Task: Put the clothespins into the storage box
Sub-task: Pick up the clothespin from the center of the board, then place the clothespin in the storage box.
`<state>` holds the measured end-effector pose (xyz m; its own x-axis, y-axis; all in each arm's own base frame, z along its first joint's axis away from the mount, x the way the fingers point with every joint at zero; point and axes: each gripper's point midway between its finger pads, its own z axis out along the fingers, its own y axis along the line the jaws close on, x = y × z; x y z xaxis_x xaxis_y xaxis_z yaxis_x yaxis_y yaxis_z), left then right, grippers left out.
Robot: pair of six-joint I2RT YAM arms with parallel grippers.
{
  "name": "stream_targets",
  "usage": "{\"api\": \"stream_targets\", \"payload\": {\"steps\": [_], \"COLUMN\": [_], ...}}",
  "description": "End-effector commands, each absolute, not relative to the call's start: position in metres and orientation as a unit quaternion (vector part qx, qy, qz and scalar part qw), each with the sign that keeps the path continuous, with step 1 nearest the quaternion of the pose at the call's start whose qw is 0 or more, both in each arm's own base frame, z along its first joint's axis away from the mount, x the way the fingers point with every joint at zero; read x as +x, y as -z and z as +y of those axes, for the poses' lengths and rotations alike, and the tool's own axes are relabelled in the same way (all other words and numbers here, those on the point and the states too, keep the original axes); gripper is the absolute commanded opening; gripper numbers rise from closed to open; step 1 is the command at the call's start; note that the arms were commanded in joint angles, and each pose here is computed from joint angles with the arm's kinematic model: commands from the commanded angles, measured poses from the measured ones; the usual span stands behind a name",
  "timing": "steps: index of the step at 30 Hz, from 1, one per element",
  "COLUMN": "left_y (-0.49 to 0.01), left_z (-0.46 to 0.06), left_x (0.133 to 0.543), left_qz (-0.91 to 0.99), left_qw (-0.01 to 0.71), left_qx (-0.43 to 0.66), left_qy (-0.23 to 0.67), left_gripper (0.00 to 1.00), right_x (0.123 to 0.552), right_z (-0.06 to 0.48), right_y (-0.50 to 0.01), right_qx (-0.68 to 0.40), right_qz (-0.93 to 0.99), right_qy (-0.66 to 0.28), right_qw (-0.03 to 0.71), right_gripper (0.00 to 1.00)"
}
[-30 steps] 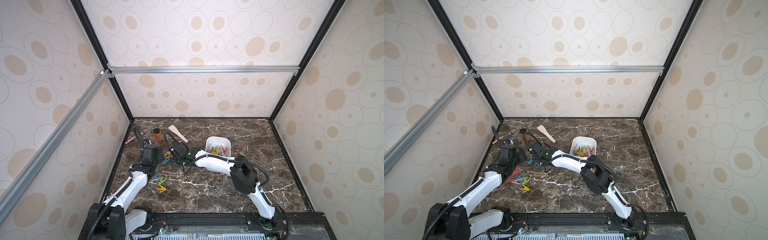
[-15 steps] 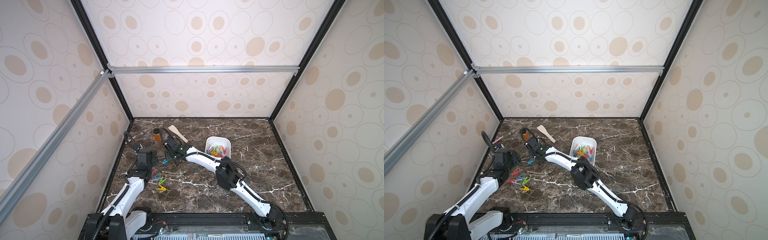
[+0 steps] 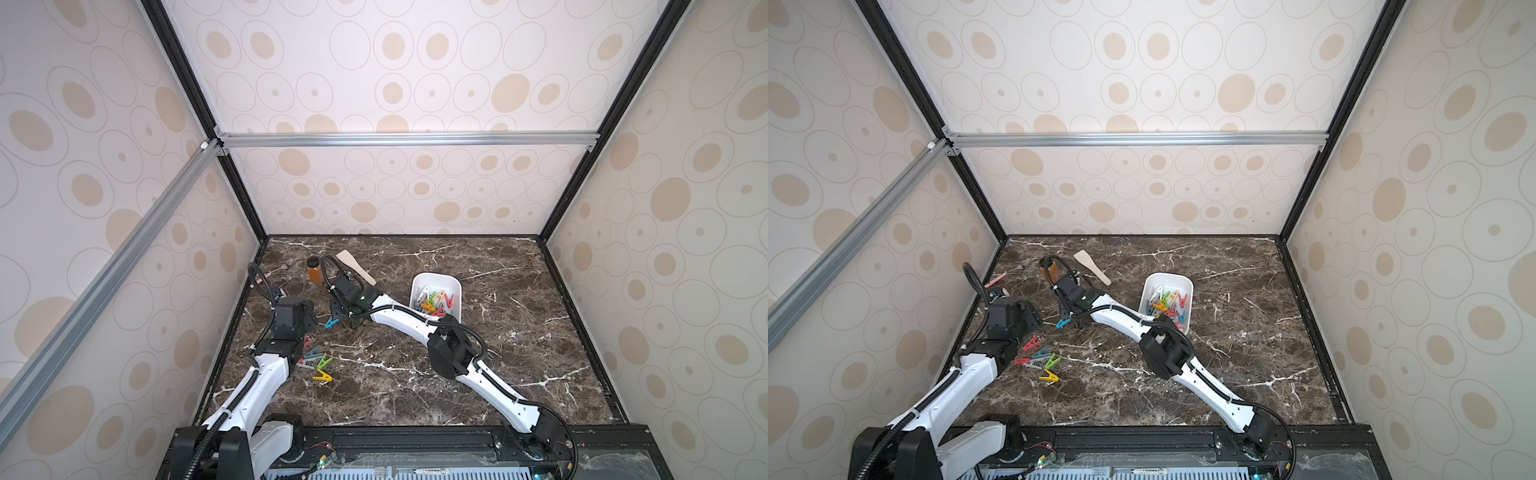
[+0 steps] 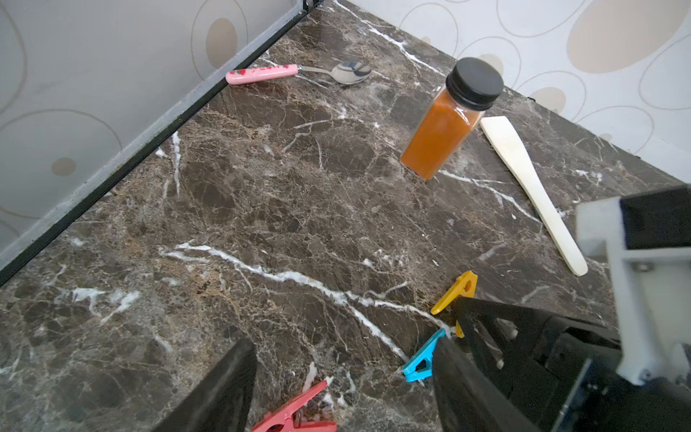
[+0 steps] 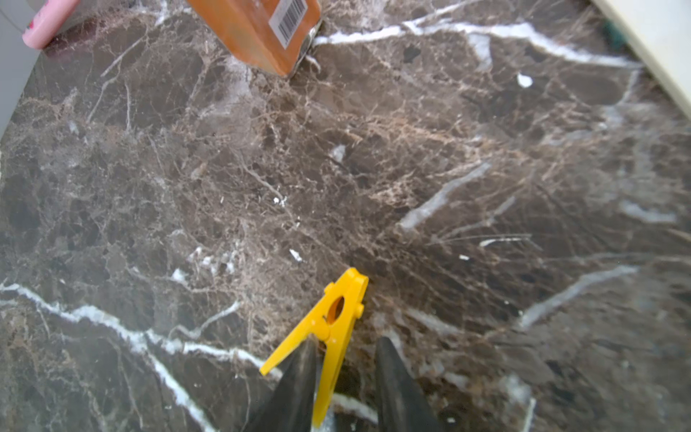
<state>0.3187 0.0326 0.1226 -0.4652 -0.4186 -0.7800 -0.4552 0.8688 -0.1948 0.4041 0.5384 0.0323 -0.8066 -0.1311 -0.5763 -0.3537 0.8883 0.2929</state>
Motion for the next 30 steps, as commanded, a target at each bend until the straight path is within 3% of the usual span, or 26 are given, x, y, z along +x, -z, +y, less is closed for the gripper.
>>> {"api": "stream_targets", "payload": {"steps": [1,10,18,23,30], "left_y": [-0.123,-0.127,-0.14,-0.151,-0.161], "left_z": [0.035,0.034,0.028,-0.008,-0.133], "left_x": [0.32,0.319,0.325,0.338,0.342], "left_qz": [0.852,0.849,0.852,0.868,0.87], "left_qw": [0.452,0.456,0.461,0.467,0.486], "left_qx": [-0.265,-0.265,-0.248,-0.165,-0.009], "left_qy": [-0.016,-0.013,-0.001,0.01,0.081], "left_gripper": [0.73,0.73,0.71,0.71,0.71], "right_x": [0.398,0.396,0.368,0.363,0.371], "right_z": [0.524,0.519,0.493,0.419,0.27], "right_y": [-0.005,-0.051,-0.161,-0.189,-0.164], "right_qx": [-0.129,-0.154,-0.172,-0.124,0.006], "right_qz": [0.943,0.933,0.905,0.913,0.939], "right_qy": [-0.157,-0.164,-0.227,-0.224,-0.154], "right_qw": [0.264,0.283,0.316,0.318,0.308], "right_gripper": [0.26,0.07,0.0,0.0,0.0]}}
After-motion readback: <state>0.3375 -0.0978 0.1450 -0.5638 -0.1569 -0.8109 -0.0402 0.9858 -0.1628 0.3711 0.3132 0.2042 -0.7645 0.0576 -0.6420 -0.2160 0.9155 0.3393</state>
